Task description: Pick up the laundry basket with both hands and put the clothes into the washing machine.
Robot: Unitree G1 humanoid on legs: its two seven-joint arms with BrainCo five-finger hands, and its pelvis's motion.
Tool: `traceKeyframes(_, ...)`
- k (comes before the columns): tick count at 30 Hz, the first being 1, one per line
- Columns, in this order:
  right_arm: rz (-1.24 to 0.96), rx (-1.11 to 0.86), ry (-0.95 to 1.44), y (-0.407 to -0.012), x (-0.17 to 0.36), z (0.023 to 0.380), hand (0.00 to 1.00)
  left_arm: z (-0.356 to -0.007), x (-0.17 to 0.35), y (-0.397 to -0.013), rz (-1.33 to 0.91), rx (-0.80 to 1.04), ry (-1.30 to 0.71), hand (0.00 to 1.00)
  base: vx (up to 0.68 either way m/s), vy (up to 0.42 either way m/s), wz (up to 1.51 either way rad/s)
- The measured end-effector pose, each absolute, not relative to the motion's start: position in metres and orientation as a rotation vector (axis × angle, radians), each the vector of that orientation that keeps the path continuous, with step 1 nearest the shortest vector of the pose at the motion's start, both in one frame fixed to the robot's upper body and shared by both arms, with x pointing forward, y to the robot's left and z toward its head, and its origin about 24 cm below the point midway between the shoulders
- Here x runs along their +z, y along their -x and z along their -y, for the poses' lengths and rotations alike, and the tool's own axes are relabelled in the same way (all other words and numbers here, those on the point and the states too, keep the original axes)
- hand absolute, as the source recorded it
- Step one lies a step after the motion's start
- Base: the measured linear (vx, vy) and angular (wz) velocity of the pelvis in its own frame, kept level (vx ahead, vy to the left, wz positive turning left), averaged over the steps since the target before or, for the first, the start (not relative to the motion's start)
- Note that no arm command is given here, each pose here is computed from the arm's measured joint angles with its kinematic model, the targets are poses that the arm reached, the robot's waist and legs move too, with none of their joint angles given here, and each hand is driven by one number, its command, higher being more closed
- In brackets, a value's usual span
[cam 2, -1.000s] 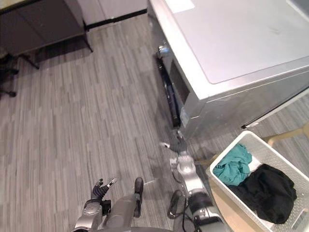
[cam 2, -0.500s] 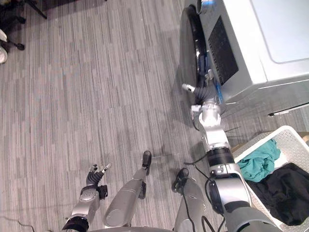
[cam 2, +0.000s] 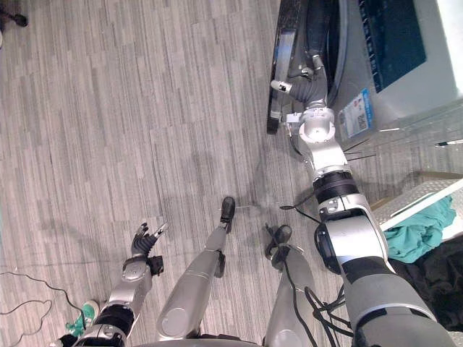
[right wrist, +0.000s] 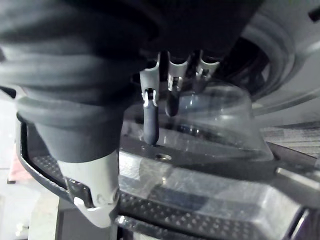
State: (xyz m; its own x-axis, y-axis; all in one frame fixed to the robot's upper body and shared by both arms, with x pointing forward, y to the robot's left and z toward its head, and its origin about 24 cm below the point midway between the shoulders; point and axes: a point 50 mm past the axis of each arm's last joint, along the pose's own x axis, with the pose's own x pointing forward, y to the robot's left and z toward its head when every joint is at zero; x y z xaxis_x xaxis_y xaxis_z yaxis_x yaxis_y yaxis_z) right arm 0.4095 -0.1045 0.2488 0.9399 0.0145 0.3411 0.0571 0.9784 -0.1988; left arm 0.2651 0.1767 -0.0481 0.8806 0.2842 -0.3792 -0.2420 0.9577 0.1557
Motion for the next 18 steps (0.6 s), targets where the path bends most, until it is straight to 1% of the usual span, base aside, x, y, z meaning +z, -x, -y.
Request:
traceKeyframes(1,0.358,0.001,0.156,-0.408,0.261,0.083,0.0,-0.167,-0.042,-0.271,-0.379,0.23,-0.119,0.0,-0.04,-0.112,0.43)
traceKeyframes(3,0.403,0.028,0.141,-0.406,0.28,0.071,0.0,-0.151,-0.035,-0.278,-0.344,0.165,-0.135,0.0,-0.04,-0.139,0.66)
traceKeyframes(5,0.545,0.122,0.117,-0.392,0.322,0.046,0.0,-0.123,-0.029,-0.282,-0.312,0.054,-0.156,0.0,-0.06,-0.189,1.03)
traceKeyframes(7,0.681,0.185,0.067,-0.374,0.355,0.031,0.0,-0.104,-0.028,-0.282,-0.299,-0.019,-0.177,0.0,-0.05,-0.143,0.83)
traceKeyframes(9,0.761,0.229,0.01,-0.362,0.375,0.021,0.0,-0.093,-0.028,-0.28,-0.291,-0.083,-0.2,0.0,-0.06,-0.162,0.72)
traceKeyframes(11,0.77,0.225,-0.004,-0.362,0.377,0.024,0.0,-0.091,-0.028,-0.28,-0.289,-0.093,-0.207,0.0,-0.04,-0.117,0.45)
traceKeyframes(14,0.731,0.148,-0.011,-0.374,0.372,0.048,0.0,-0.086,-0.023,-0.286,-0.273,-0.116,-0.228,0.0,-0.03,-0.059,-0.09)
traceKeyframes(16,0.675,0.067,-0.041,-0.386,0.353,0.077,0.0,-0.083,-0.018,-0.293,-0.254,-0.126,-0.243,0.0,-0.03,-0.009,-0.7)
traceKeyframes(18,0.632,0.022,-0.057,-0.39,0.329,0.096,0.0,-0.082,-0.009,-0.301,-0.225,-0.124,-0.25,0.0,-0.04,0.047,-0.92)
